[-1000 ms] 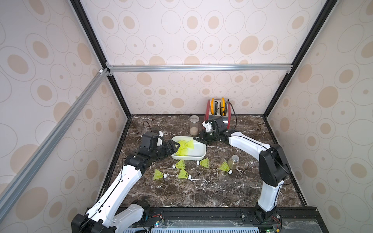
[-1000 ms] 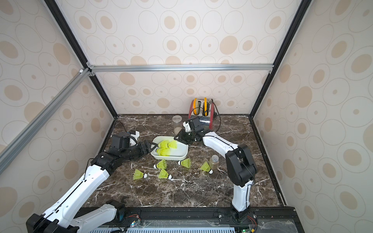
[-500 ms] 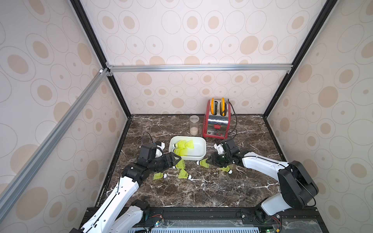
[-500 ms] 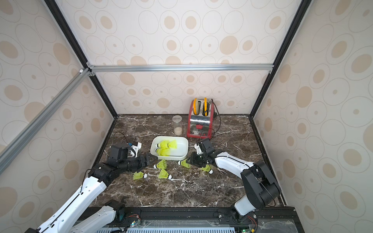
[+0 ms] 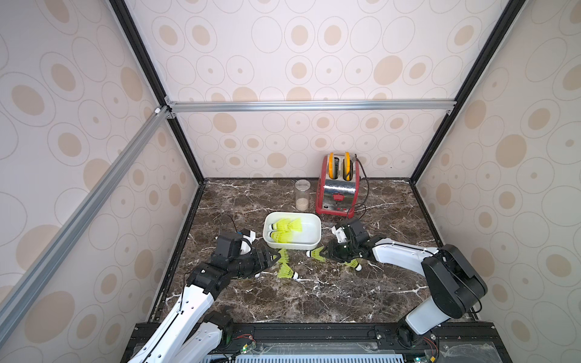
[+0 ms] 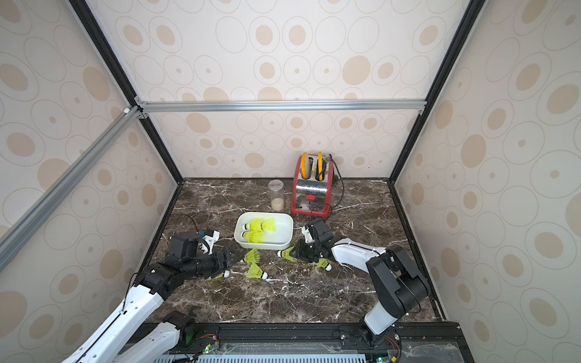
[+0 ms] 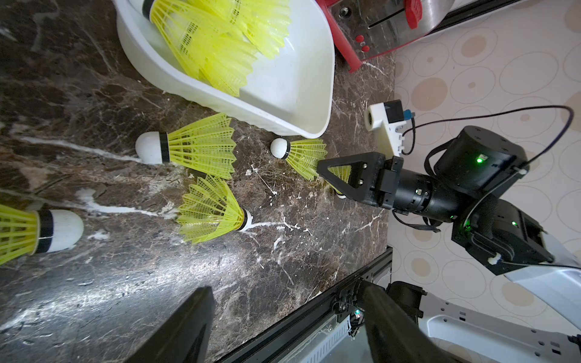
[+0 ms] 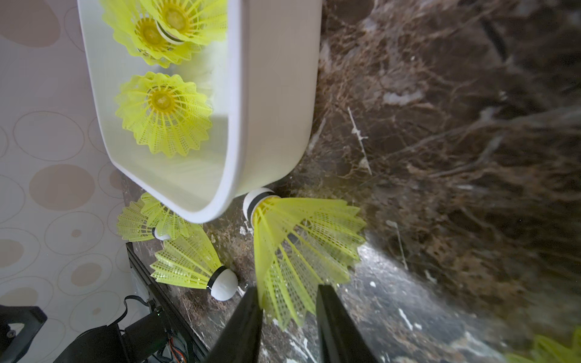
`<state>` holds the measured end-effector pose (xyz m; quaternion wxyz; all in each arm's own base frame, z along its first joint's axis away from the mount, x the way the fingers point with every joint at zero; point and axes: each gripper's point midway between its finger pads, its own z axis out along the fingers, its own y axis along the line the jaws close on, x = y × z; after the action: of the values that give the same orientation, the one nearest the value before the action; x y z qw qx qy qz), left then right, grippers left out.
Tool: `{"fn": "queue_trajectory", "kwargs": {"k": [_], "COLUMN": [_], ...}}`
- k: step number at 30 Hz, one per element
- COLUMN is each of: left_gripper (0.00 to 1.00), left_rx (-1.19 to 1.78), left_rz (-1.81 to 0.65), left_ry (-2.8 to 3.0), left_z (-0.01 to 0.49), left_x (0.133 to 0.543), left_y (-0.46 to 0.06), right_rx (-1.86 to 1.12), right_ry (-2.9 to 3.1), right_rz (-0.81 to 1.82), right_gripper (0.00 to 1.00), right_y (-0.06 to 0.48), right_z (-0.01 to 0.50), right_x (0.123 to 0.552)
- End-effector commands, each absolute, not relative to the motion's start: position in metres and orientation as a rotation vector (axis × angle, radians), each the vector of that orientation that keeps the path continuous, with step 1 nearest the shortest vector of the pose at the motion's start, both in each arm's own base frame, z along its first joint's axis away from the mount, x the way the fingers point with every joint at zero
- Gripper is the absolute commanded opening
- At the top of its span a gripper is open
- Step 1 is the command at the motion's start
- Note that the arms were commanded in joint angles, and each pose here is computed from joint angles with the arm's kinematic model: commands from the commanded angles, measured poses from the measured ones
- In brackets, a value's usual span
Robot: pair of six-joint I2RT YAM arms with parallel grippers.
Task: Put the shuttlecocks into the storage box
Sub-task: Pick up the shuttlecock at the center of the board.
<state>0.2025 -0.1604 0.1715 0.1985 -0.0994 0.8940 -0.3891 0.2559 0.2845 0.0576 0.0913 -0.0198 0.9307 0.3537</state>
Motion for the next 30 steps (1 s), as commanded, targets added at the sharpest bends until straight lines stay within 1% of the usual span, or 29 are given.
{"fn": "queue_trajectory", "kwargs": {"k": [1, 11, 14, 17, 18, 30], "left_gripper": [0.78, 0.78, 0.78, 0.78, 0.77, 0.77], "left_rx": [-0.252, -0.256, -0.259, -0.258, -0.259, -0.261], "left_rz": [-1.097, -1.098, -1.096, -1.097, -1.096, -1.097], "left_ry": [2.519, 2.518, 2.518, 2.518, 2.520, 2.516], "left_z": [0.167, 0.165, 0.165, 0.165, 0.164, 0.164], "left_x": [0.198, 0.199, 0.199, 0.199, 0.199, 0.202], "left_y": [-0.163, -0.163, -0.163, -0.163, -0.163, -0.164], "right_rx": [-0.081, -0.076, -0.072, -0.066, -0.063, -0.049], "right_ry": [2.745, 2.749, 2.749, 2.749, 2.752, 2.808], "right_rz": [1.080, 1.095, 1.096, 1.082, 1.076, 1.006], "right_gripper": [0.33, 0.24, 0.16, 0.02, 0.00, 0.00], "right_y": [0.293, 0.301, 0.303, 0.302, 0.300, 0.289], "right_z": [0.061, 0.056, 0.056, 0.058, 0.060, 0.084], "right_x": [0.260, 0.265, 0.266, 0.266, 0.265, 0.244]}}
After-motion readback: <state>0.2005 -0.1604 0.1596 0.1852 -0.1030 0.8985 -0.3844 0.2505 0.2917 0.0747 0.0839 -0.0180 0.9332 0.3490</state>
